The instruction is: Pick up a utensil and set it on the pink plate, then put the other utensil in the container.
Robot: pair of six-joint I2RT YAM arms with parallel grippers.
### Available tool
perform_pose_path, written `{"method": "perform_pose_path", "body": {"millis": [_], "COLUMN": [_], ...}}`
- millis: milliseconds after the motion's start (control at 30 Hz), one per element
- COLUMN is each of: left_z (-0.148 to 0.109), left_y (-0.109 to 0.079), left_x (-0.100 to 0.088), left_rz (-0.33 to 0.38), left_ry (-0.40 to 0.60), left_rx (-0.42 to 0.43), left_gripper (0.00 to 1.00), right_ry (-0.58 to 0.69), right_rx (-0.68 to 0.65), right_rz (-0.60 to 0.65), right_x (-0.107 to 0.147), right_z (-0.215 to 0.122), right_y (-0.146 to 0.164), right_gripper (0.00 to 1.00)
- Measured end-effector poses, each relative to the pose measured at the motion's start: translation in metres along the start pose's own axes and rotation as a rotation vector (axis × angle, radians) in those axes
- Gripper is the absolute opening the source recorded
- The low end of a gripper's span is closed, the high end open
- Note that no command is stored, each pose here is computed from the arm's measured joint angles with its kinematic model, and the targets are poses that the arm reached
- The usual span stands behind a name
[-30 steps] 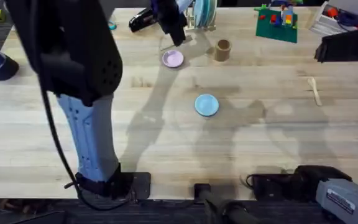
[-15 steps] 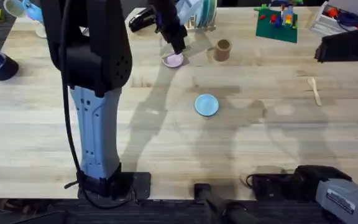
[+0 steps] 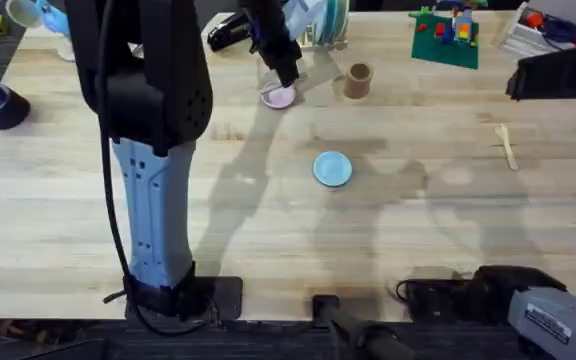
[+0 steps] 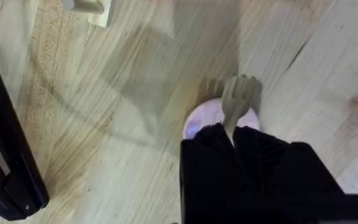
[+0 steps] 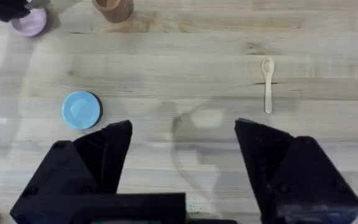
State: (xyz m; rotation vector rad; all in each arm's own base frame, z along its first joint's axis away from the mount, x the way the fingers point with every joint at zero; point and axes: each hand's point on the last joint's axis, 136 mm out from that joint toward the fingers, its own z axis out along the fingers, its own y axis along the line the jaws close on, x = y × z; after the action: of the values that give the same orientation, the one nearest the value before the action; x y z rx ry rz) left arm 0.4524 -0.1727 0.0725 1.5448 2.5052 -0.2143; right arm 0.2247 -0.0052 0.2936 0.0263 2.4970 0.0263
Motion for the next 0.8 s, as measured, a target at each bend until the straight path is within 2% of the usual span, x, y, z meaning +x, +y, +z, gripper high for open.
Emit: {"method": "perform_pose_path", "body": {"millis": [567, 800], "left_z": [-0.001, 0.018], "left_y": [0.005, 0.002], "left_x": [0.01, 0.017], "left_rz": [-0.034, -0.043], "left_ry": [0.01, 0.042], "left_rx": [0.01, 0.045], "left_gripper": [0.043, 0.043], "right_ry": [0.0, 0.0], "right_rx": [0.0, 0.0], "right_rz": [0.0, 0.0], "right_x": [0.0, 0.0], "right_z": [0.0, 0.0], "right_y": [0.0, 0.0], "right_gripper": [0.994, 0.993]}}
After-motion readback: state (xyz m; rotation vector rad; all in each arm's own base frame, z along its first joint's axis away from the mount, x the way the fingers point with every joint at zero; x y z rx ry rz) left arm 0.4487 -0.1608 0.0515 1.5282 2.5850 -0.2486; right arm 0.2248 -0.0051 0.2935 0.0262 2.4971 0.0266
